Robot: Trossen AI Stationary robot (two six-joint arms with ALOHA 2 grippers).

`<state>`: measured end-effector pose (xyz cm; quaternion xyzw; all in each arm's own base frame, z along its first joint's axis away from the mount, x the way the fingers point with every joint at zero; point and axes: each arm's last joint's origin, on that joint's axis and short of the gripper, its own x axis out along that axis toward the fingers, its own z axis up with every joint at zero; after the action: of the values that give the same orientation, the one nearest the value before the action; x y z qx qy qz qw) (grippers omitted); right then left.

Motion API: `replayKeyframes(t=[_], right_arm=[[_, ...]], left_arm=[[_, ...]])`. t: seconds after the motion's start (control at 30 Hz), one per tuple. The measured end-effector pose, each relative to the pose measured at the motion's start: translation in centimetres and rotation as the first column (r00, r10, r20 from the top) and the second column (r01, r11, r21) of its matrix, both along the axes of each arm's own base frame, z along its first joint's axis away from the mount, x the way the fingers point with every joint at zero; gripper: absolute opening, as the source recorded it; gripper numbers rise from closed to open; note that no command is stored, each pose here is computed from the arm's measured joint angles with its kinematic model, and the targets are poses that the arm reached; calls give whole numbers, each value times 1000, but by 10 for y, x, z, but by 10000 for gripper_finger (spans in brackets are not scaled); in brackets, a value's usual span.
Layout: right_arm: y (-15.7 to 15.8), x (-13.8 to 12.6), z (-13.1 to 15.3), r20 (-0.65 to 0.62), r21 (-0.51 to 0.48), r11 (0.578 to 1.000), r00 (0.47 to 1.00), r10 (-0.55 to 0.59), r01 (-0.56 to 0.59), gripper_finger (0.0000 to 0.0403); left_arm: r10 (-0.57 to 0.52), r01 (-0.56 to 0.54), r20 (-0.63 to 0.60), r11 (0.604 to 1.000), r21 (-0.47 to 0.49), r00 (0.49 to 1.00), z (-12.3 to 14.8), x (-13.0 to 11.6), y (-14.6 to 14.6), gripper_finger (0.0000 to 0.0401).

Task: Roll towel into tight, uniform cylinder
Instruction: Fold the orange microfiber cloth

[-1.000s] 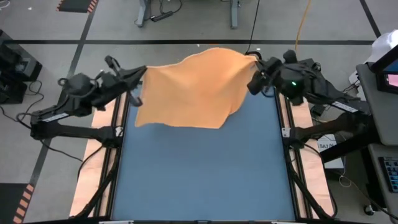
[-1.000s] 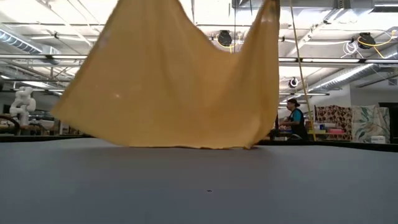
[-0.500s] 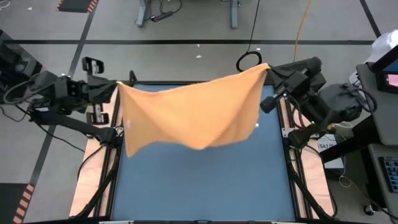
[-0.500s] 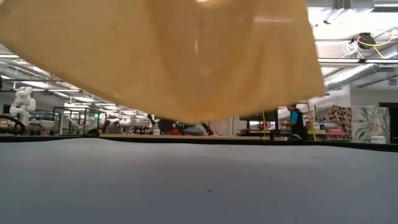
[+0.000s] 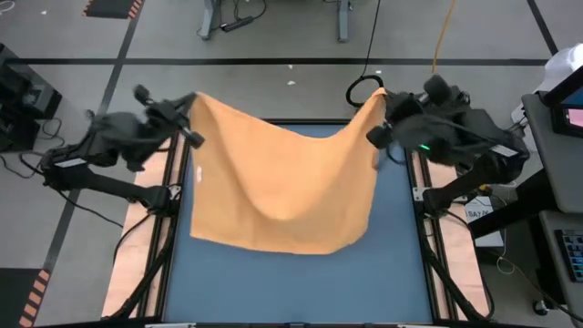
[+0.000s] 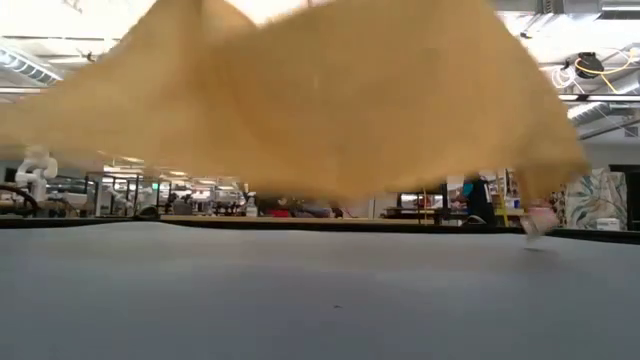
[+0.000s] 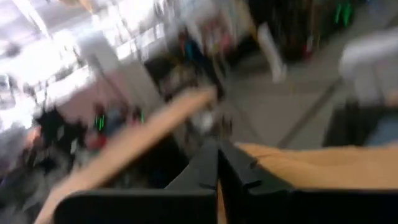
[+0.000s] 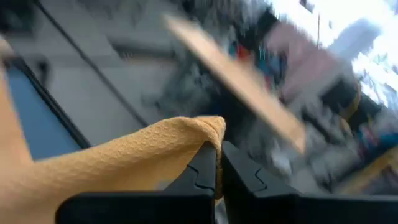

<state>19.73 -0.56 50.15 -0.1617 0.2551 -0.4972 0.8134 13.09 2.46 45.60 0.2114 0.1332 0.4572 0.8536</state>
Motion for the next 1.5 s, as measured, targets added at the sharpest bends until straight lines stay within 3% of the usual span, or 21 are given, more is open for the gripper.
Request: replayKeyframes(t=[0.2,0.43,0.6,0.73,0.9,1.0,1.1,1.23,1.33,1.5], right_arm=[[-49,14,-52,-188,109,975,968,-169,191,2],[-88,37,-129,-367,87,951,897,-247,297,2],[-109,46,-157,-404,43,956,880,-251,292,2],[-131,50,-156,-374,40,970,904,-207,238,2],[-145,45,-155,-348,93,971,921,-175,220,2],[-152,42,-154,-354,79,970,916,-189,231,2],[-163,49,-138,-238,-6,983,954,-180,184,2],[-170,56,-116,-57,-80,997,998,-8,4,2],[-169,54,-119,-89,-60,998,996,-4,-1,2],[-166,46,-136,-203,57,996,977,-58,71,2]], left_arm=[[137,-171,-199,971,-169,970,-50,14,18,2],[219,-297,-366,939,-171,904,-97,37,38,2],[258,-355,-444,922,-152,858,-112,49,50,2],[329,-405,-435,910,-91,838,-110,54,62,2],[258,-333,-376,931,-149,890,-106,60,66,2],[271,-333,-391,938,-99,880,-103,61,68,2],[319,-349,-330,937,-33,888,-91,64,75,2],[289,-303,-240,953,-23,927,-81,67,79,2],[280,-296,-254,955,-26,926,-82,67,79,2],[279,-298,-280,954,-27,918,-84,66,79,2]])
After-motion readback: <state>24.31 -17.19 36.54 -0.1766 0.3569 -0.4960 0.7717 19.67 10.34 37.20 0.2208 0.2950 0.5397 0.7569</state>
